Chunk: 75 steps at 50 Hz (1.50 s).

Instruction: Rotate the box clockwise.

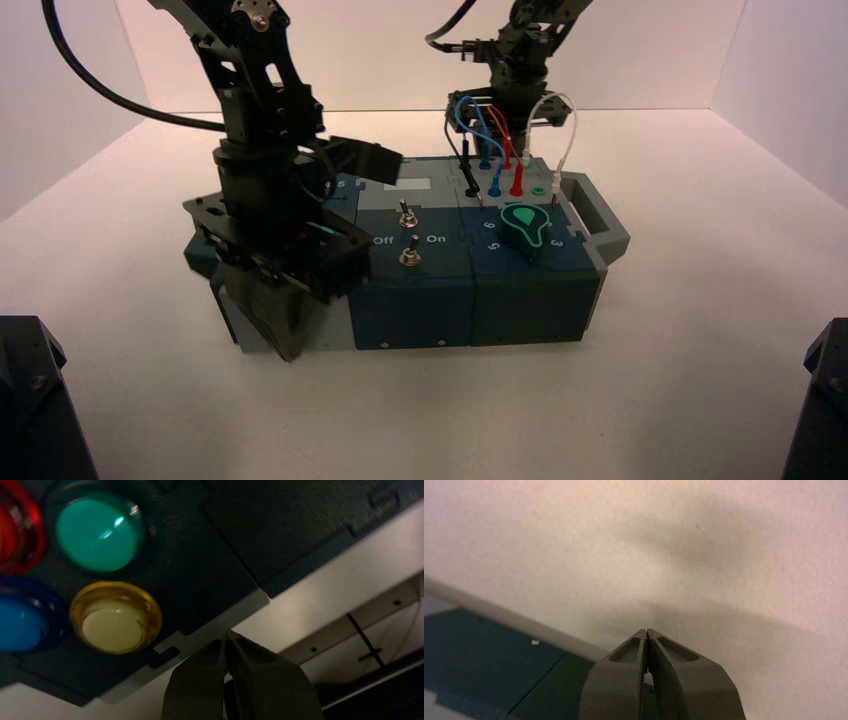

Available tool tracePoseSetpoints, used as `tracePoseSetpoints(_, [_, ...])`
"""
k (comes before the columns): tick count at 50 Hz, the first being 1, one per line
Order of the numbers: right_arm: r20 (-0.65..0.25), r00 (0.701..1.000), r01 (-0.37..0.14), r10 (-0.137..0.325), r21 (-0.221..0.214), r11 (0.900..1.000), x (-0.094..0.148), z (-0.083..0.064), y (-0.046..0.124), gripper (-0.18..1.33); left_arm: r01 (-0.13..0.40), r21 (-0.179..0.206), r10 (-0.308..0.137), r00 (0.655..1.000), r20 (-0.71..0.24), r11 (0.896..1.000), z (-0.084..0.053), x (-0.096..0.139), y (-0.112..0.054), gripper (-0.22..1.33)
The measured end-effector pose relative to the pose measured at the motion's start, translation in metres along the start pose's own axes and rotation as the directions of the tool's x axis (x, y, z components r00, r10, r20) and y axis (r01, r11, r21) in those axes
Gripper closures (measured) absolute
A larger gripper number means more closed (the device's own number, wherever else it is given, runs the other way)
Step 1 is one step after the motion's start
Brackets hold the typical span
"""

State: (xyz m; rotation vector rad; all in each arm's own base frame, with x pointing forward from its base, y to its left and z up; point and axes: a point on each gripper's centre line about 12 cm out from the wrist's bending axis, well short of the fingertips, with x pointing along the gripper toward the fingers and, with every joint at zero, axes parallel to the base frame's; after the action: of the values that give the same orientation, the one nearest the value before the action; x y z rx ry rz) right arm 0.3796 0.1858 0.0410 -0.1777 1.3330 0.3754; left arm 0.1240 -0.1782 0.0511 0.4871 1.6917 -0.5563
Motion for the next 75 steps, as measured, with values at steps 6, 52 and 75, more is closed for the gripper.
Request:
tracePoseSetpoints(6, [-0.020, 1.000, -0.001, 0.001, 0.000, 1.0000, -0.002, -0.005, 0.000, 1.30, -0.019, -0.026, 0.019, 1.000, 0.005, 0.999, 0.005, -0.004, 0.015, 1.28])
tracePoseSetpoints(52, [-0.098, 0.995, -0.010, 0.014, 0.046, 0.9989, -0.038, -0.056, -0.001, 1.30, -0.076, -0.076, 0.080, 0.996, 0.050, 0.994, 0.056, -0.017, 0.060, 1.27])
tracePoseSetpoints(75, [-0.122, 0.992, -0.013, 0.020, 0.063, 0.9979, -0.043, -0.075, -0.002, 1.31, -0.084, -0.091, 0.088, 0.995, 0.044, 0.992, 0.082, -0.011, 0.079, 1.27])
